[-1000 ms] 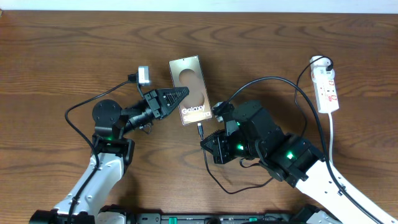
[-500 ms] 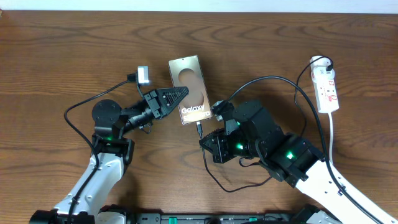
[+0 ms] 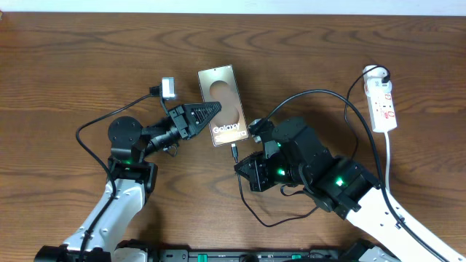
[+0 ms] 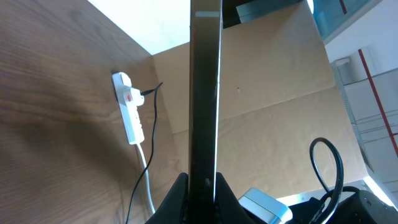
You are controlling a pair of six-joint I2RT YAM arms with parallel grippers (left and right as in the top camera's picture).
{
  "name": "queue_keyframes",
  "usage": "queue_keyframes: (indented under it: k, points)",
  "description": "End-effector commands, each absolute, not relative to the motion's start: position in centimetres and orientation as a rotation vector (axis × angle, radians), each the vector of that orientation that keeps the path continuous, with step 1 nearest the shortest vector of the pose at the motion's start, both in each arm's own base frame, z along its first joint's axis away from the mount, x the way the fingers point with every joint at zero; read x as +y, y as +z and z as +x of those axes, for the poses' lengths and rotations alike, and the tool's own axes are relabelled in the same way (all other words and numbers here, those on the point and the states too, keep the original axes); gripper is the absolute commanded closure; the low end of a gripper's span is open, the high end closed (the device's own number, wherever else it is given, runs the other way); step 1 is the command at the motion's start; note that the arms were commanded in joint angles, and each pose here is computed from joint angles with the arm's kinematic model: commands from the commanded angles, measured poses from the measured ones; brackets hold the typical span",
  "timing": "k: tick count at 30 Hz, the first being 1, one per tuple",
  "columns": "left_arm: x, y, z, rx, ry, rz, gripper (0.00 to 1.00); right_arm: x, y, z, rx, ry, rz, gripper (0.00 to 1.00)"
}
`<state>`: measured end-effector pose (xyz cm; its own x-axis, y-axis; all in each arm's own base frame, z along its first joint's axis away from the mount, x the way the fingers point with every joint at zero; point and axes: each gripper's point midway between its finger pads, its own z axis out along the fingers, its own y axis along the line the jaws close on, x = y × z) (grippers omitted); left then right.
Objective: Plug charger to phone and switch on socket
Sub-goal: 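Push the USB-C plug upward into the phone's port with the right gripper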
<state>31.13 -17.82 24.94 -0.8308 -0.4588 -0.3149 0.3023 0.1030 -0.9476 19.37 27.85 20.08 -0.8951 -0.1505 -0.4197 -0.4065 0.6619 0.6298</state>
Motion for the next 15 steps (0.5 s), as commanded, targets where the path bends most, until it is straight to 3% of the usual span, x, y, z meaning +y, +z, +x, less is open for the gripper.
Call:
queue_keyframes:
  k: [1, 15]
  points:
    - [-18.0, 26.68, 31.1, 1.797, -1.789, -0.094, 0.93, 27.68, 19.91, 19.55, 2.55, 1.075, -0.438, 0.99]
    - [-17.99, 26.69, 31.11, 1.801, -1.803, -0.113, 0.93, 28.0, 20.39, 19.91, 2.518, 1.089, -0.441, 0.99]
